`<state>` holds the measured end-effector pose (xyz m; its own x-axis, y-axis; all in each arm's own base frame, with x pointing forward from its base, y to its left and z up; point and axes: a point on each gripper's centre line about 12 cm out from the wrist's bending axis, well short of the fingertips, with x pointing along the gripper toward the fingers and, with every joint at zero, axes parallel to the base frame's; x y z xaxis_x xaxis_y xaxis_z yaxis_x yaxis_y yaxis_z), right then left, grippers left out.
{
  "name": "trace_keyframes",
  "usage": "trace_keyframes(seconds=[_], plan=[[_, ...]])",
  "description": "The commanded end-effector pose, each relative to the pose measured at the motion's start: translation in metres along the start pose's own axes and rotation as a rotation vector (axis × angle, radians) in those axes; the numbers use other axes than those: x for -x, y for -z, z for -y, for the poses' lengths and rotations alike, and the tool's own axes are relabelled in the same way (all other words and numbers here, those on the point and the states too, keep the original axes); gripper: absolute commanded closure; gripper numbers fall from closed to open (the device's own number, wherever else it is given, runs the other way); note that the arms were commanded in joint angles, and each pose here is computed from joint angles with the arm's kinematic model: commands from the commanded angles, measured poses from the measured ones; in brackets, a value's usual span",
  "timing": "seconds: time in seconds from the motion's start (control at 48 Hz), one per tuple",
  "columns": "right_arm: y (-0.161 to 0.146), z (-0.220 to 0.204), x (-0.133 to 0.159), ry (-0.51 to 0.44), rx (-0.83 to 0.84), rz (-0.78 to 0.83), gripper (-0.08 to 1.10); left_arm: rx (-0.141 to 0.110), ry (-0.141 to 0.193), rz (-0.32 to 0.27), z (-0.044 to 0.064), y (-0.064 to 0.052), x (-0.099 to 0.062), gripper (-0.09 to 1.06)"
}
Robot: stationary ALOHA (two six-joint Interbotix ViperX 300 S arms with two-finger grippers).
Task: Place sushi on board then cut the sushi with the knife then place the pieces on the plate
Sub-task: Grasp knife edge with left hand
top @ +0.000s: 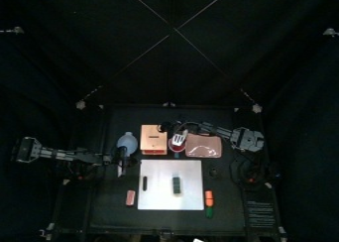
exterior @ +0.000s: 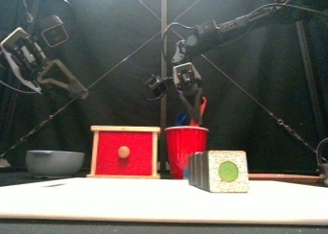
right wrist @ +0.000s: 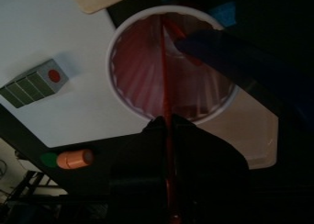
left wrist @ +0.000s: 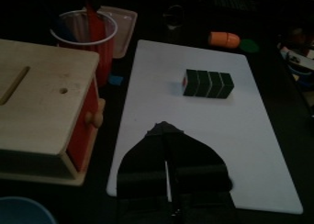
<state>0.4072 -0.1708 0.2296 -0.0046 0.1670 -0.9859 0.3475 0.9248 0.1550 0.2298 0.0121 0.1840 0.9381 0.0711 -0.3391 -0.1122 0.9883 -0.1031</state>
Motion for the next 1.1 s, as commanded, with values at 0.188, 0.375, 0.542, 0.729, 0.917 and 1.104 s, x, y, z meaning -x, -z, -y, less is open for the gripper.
trace_keyframes(seconds=[0.188,0.375,0.542,0.729,0.917,1.104], plan=[[0.004,-0.007,0.055,0.003,0.001,0.1,0.75,0.003,-0.006,0.016,-0.001,-0.005,-0.001,0.99],[0.02,-0.012,0.081,0.014,-0.004,0.145,0.75,0.005,-0.01,0.018,-0.002,-0.006,-0.001,0.99],[0.036,-0.018,0.105,0.018,0.006,0.2,0.75,0.006,-0.01,0.017,-0.002,-0.005,-0.001,0.99],[0.06,-0.027,0.138,0.029,0.02,0.29,0.75,0.007,-0.008,0.03,-0.002,-0.009,0.0,0.99],[0.087,-0.053,0.165,0.03,0.082,0.433,0.75,0.006,-0.005,0.056,-0.001,-0.015,0.003,0.99],[0.107,-0.074,0.163,0.019,0.137,0.614,0.75,0.006,-0.002,0.102,-0.001,-0.024,0.008,0.99]])
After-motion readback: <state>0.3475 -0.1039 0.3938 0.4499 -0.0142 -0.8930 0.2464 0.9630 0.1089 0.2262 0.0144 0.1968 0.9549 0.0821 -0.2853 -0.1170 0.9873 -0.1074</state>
